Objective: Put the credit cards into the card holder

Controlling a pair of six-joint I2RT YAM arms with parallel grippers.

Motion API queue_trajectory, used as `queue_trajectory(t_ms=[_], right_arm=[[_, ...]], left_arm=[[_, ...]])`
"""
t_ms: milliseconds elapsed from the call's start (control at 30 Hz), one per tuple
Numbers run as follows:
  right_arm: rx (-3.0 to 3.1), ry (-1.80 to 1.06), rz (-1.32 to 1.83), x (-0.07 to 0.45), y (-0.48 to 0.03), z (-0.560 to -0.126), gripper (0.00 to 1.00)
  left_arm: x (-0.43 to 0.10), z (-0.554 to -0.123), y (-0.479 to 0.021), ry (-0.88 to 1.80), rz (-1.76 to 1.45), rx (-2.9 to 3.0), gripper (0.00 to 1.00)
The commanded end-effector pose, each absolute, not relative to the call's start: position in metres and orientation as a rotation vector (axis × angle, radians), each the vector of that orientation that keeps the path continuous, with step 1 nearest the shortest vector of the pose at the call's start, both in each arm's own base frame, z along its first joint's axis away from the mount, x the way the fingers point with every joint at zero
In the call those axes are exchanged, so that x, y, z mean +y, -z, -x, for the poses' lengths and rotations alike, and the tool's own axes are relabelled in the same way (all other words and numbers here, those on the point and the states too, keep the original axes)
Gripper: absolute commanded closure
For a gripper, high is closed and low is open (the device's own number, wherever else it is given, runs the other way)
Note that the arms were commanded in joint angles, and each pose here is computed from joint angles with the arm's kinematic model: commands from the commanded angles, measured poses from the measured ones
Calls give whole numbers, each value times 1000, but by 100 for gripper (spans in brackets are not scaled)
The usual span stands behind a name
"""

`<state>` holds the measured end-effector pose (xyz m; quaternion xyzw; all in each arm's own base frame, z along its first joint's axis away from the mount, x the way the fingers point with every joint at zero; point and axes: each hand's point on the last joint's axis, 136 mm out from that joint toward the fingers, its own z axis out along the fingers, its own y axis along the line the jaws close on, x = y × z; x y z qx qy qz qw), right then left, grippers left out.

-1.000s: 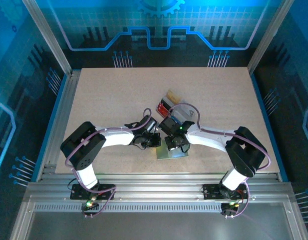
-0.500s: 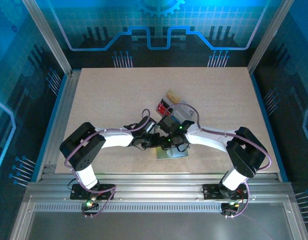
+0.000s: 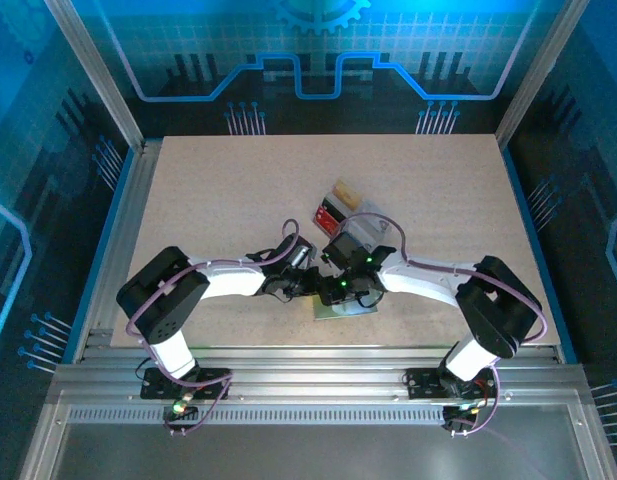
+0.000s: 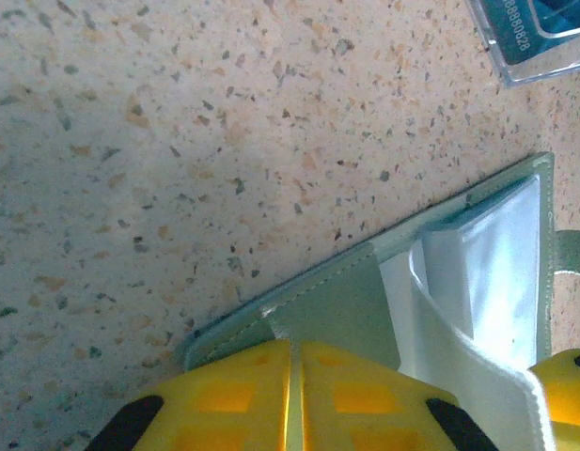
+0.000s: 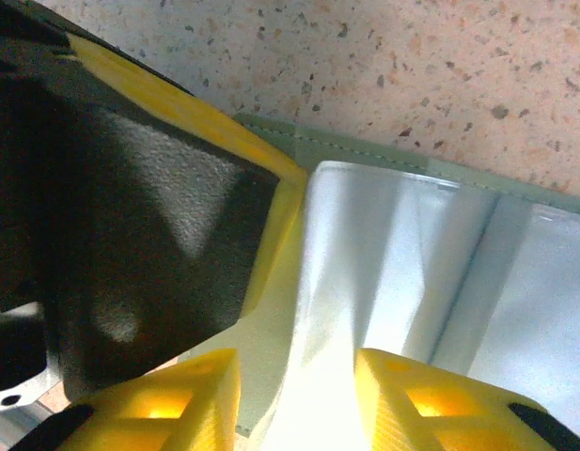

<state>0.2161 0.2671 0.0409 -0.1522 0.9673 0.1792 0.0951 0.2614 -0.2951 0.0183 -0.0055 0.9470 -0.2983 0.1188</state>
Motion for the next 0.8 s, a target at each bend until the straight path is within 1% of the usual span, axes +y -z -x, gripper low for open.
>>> queue_trajectory(t_ms=[0, 33, 100, 133, 367, 467, 767], right_arm=[[2844, -629, 425, 272, -49, -218, 63], [2839, -645, 426, 274, -50, -219, 62], [2839, -652, 426, 272, -49, -216, 55], [2849, -644, 426, 269, -46, -213, 54], [2850, -647, 418, 263, -46, -211, 53], [2845, -673, 422, 263, -48, -209, 48], [2845, -676, 402, 253, -48, -206, 48]], left_arm=[[-299, -235, -20, 944, -6, 2841, 88], [-300, -236, -23, 950, -5, 2834, 87], [-297, -237, -25, 935, -6, 2834, 87], [-296, -238, -25, 926, -5, 2835, 87], [-294, -237, -20, 915, -1, 2846, 87], [-292, -238, -18, 906, 6, 2850, 87], [-290, -239, -15, 898, 14, 2857, 87]])
